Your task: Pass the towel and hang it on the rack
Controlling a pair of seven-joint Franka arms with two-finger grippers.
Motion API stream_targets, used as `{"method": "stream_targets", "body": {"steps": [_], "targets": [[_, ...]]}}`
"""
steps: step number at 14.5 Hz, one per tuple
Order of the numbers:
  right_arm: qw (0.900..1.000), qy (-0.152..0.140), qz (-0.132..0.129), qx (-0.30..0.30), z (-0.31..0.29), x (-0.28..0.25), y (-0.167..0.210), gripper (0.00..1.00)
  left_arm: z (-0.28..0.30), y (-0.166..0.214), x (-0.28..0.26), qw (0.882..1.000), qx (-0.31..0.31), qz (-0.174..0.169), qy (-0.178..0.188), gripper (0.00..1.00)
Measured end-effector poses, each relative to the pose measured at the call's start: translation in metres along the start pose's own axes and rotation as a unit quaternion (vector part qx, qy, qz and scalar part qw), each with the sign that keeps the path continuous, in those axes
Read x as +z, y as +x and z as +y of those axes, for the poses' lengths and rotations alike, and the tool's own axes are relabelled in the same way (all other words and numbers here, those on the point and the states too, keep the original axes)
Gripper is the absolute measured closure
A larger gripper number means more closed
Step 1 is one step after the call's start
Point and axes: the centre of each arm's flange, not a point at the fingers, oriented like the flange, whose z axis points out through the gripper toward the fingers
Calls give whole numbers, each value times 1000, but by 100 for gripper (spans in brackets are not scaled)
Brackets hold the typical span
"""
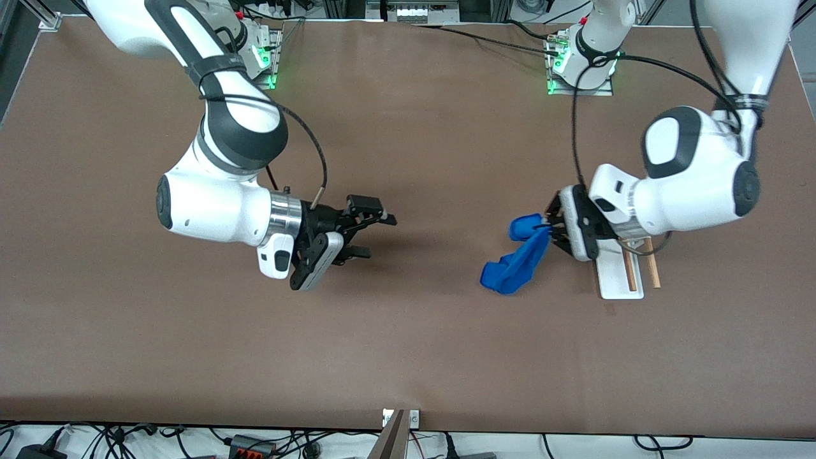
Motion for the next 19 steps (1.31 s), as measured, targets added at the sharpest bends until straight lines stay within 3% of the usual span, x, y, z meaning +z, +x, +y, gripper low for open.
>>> {"method": "stream_targets", "body": {"steps": [4,7,10,13,15,16,19], "targets": [[992,-75,-79,69,68,-32,-24,0,-23,-65,-28,998,-25,-51,9,97],[972,-142,-128,136,107,-62,-44,0,-39,-117,-52,996,-52,-67,18,97],[945,-217,-160,187,130,-95,-60,0,-50,-158,-74,993,-72,-84,36,97],[916,-301,-159,214,130,-146,-66,0,-53,-183,-92,991,-88,-92,36,97],[899,-337,-147,238,114,-188,-70,0,-54,-196,-103,989,-91,-107,39,97],[893,-346,-136,252,106,-211,-73,0,-54,-202,-108,989,-89,-110,40,97],[889,-360,-101,264,81,-267,-79,0,-56,-221,-116,990,-84,-107,41,97]]}}
